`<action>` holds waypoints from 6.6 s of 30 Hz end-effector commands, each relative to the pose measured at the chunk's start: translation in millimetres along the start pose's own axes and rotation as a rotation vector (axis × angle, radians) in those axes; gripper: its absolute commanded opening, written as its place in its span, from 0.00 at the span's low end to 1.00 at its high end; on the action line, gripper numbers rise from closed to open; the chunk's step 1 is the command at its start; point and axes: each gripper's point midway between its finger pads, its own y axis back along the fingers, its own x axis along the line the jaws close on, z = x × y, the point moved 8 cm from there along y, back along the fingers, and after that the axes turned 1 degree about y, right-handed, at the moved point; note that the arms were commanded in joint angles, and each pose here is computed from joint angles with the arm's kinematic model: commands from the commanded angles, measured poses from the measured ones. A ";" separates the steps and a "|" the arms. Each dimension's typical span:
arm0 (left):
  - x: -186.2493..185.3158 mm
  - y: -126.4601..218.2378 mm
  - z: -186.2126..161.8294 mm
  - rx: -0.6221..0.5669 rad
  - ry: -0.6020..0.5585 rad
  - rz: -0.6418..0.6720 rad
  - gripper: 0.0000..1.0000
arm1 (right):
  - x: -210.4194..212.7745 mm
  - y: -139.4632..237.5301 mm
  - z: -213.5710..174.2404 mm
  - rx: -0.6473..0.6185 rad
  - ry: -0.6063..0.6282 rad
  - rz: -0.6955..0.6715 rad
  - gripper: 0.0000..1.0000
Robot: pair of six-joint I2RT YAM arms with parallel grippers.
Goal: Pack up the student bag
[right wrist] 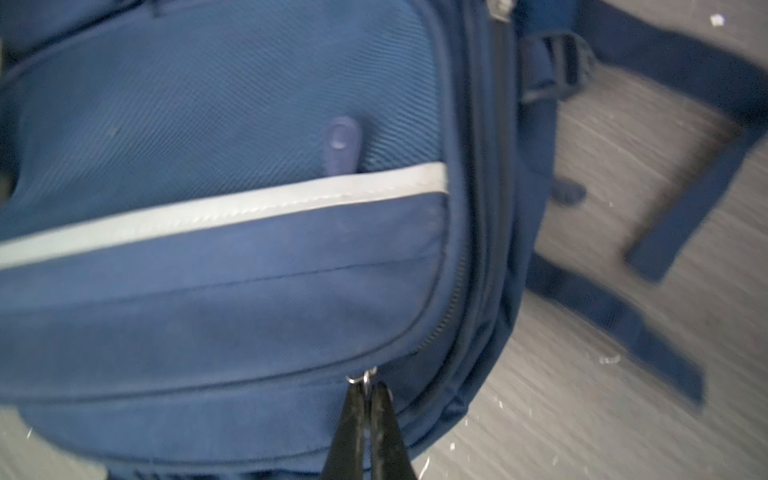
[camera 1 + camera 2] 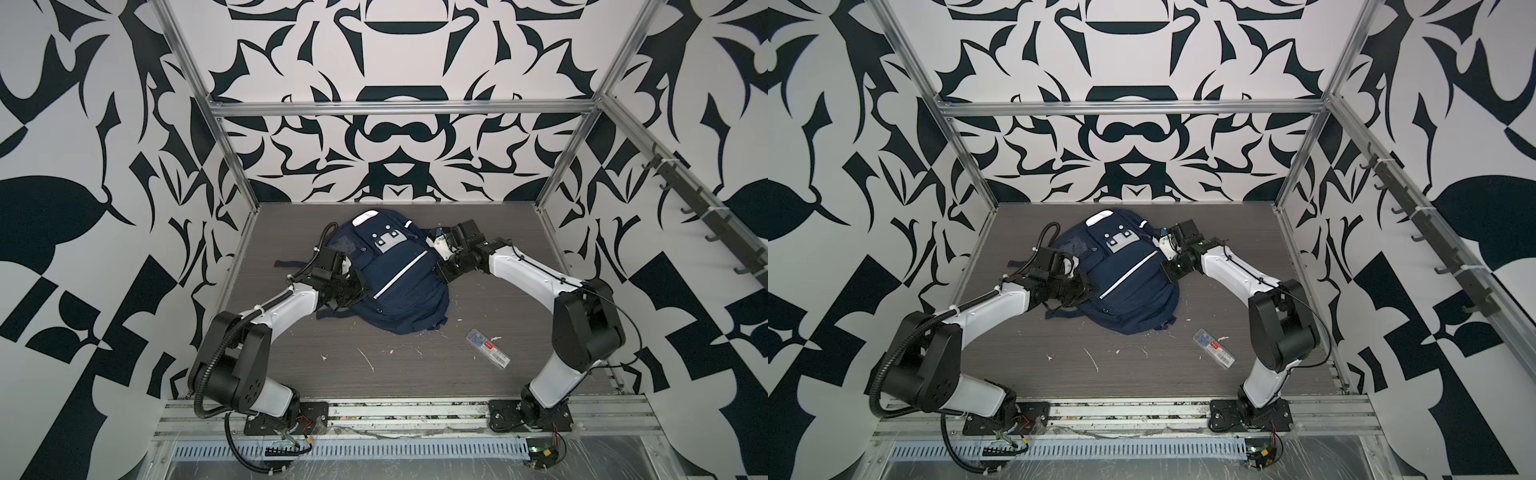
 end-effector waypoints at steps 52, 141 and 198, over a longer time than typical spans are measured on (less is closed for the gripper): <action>-61.0 1.7 51.1 0.073 -0.075 -0.210 0.00 | 64.4 29.2 -48.8 -0.097 0.481 0.125 0.00; -68.2 -8.6 34.4 -0.029 0.222 -0.376 0.00 | 123.6 57.7 -71.1 -0.322 -0.202 -0.074 0.48; -67.7 -17.3 30.4 0.007 0.245 -0.413 0.00 | 145.2 1.0 8.1 -0.405 -0.116 0.174 0.00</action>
